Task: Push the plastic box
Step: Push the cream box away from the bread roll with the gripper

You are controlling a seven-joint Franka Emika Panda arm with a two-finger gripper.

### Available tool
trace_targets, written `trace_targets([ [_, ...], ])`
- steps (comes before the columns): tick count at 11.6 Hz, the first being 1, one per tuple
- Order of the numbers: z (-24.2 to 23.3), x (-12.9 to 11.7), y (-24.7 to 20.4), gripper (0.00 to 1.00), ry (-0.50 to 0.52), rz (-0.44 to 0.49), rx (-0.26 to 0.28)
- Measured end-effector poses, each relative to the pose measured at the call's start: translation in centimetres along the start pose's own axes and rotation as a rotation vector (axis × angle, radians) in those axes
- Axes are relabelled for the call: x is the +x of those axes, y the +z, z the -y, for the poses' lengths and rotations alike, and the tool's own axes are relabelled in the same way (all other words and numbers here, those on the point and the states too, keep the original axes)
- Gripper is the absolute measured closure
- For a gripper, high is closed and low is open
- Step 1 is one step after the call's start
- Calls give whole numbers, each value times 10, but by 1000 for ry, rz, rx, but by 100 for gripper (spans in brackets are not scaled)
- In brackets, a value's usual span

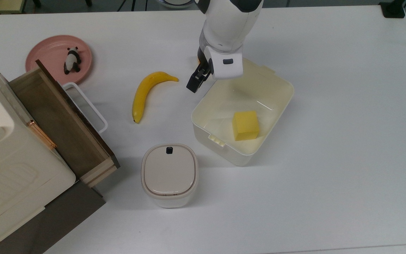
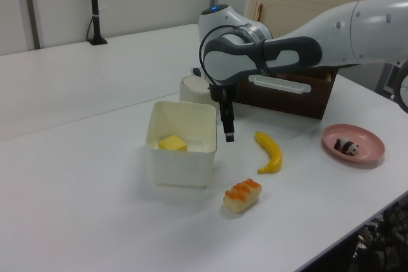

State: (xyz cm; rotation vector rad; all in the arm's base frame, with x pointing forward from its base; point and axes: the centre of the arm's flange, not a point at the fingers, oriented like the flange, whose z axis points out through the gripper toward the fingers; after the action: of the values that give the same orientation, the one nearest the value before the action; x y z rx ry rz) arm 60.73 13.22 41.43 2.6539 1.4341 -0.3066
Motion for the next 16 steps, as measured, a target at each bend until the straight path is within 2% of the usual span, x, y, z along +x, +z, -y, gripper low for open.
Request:
trace_targets([
  [8, 2, 23, 20, 0, 67, -9, -3],
  [11, 0, 38, 11, 0, 67, -31, -21],
  [16, -10, 49, 10, 0, 108, -46, -27],
])
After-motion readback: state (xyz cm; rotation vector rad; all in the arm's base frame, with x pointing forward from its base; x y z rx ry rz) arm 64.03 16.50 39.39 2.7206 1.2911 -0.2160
